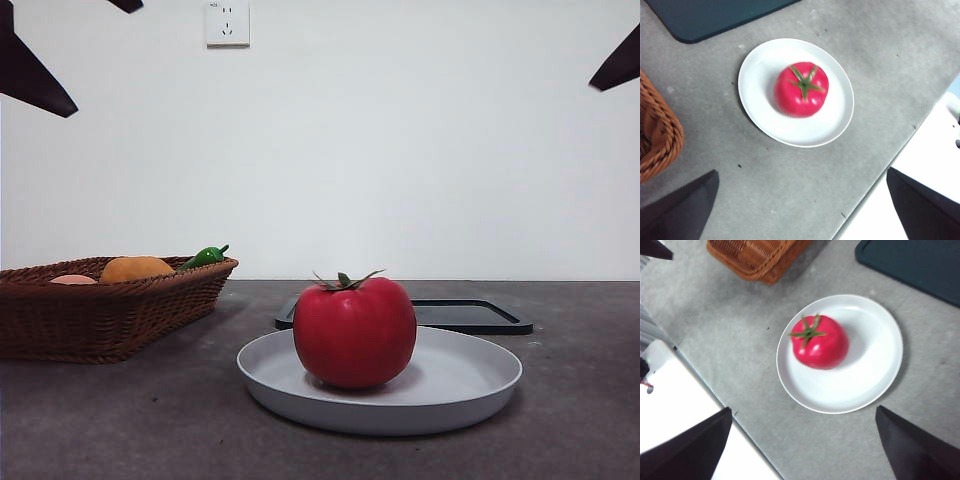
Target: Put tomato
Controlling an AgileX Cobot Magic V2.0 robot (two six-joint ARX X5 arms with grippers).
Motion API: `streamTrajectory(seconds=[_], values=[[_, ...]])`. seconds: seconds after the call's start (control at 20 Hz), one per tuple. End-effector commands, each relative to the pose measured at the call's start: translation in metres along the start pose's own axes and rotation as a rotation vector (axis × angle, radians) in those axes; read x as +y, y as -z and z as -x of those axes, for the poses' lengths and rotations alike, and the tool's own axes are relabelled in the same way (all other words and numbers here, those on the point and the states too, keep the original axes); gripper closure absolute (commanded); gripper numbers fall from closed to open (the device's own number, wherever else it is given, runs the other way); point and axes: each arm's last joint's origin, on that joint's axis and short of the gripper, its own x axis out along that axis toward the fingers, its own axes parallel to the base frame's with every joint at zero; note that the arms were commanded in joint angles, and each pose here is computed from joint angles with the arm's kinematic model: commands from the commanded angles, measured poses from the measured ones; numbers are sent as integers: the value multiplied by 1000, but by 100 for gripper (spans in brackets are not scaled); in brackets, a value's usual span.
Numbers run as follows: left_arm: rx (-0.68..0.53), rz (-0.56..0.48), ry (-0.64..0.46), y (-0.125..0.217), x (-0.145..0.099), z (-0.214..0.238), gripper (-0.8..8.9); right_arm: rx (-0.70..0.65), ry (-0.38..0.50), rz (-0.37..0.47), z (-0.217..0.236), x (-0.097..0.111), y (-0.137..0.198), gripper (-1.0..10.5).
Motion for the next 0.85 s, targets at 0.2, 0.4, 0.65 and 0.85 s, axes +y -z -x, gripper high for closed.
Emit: streamTrajectory(seconds=[0.2,0.4,0.65,0.85], values=[[-18,-21,8,-4,-3,4,256,13,-35,48,-14,3,-12,488],[-18,-20,8,-4,-3,4,255,-23,-52,113,-32,5,-25,488],[-18,-20,8,-4,-3,4,256,-16,-20,164,-69,4,-39,452],[-18,-20,8,-4,-3,4,256,23,-8,191,-110,2,-45,451]])
